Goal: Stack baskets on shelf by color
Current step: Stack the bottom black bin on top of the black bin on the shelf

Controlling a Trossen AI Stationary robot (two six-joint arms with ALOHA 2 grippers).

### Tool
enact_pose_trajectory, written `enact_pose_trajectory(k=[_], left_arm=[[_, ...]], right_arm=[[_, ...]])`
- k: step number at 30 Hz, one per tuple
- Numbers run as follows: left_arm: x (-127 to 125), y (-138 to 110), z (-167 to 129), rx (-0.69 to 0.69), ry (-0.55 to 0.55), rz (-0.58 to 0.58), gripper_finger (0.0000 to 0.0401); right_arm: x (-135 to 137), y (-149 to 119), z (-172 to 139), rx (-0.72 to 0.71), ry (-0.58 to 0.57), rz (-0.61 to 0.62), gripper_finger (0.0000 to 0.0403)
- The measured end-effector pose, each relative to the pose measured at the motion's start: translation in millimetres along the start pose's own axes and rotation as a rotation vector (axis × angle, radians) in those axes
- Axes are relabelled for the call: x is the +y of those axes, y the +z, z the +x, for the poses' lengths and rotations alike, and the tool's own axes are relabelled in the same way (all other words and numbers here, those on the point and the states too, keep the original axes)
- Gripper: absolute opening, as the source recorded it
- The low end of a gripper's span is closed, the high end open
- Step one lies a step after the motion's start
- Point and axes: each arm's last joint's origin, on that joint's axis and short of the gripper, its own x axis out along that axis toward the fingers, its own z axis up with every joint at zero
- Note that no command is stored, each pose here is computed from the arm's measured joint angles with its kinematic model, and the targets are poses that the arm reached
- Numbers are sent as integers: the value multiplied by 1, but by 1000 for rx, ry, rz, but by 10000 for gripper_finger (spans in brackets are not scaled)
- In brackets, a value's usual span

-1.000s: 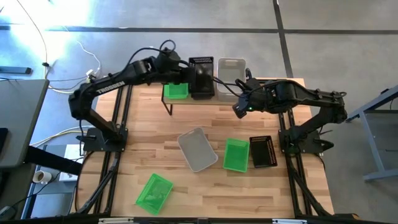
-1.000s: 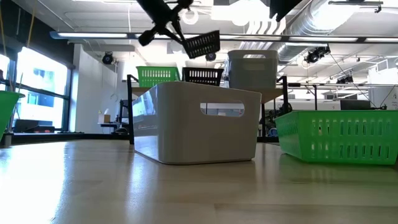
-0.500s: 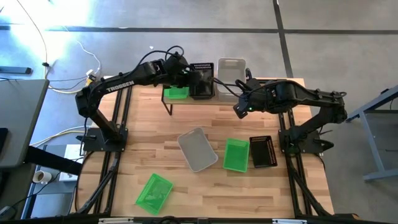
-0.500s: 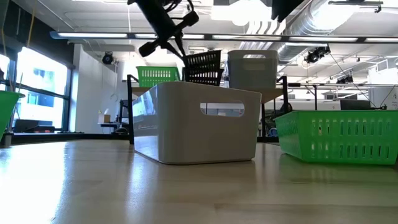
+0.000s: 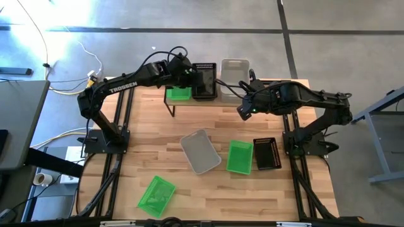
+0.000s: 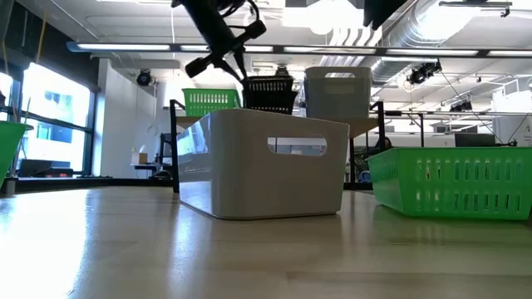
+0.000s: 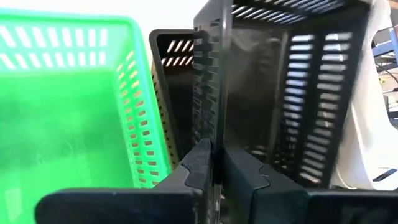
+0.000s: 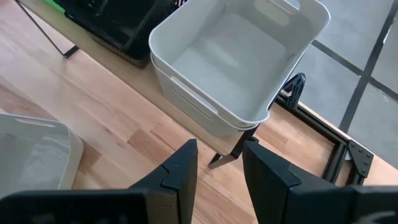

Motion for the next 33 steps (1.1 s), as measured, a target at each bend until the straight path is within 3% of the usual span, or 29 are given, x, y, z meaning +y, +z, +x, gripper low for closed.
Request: enact_pose_trajectory(k=[14, 33], left_arm=[[-3, 7, 0, -32, -59, -19, 55], [0, 12, -10, -37, -79, 25, 56]], right_arm=[[-2, -2, 0, 27, -9, -18, 112], [-4, -4, 0, 44, -28, -36, 112]])
